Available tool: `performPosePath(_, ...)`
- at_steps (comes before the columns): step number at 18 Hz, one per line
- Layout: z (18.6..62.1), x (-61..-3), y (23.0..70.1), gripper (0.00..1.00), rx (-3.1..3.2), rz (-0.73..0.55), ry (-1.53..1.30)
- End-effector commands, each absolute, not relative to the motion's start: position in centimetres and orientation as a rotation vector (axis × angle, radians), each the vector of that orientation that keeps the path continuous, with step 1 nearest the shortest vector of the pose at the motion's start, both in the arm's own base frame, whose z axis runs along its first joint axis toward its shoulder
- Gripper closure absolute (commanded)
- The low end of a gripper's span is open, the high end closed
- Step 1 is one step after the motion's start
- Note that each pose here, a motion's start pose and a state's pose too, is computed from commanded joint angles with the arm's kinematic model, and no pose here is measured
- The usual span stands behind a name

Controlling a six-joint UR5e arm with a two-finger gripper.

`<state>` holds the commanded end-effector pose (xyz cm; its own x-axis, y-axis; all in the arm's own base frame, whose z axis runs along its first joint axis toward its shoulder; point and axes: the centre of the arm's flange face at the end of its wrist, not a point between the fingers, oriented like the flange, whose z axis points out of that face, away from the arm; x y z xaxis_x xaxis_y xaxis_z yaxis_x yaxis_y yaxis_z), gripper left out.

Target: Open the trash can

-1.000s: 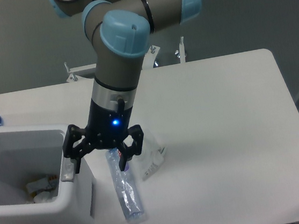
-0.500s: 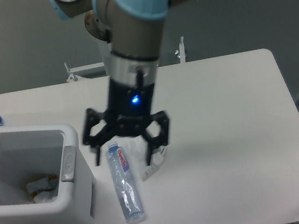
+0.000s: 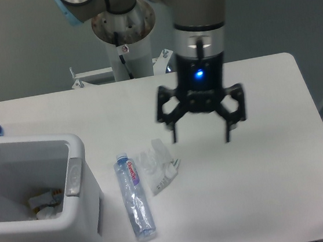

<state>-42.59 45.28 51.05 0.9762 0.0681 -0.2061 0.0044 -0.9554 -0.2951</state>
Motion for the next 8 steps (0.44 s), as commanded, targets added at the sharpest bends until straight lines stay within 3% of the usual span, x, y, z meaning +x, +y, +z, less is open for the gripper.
performPosePath(4, 49.4, -43.8, 43.3, 0.0, -2.994, 0.443, 0.182)
performPosePath(8, 49.3, -44.7, 42.3, 0.0, -2.999, 0.446, 0.153)
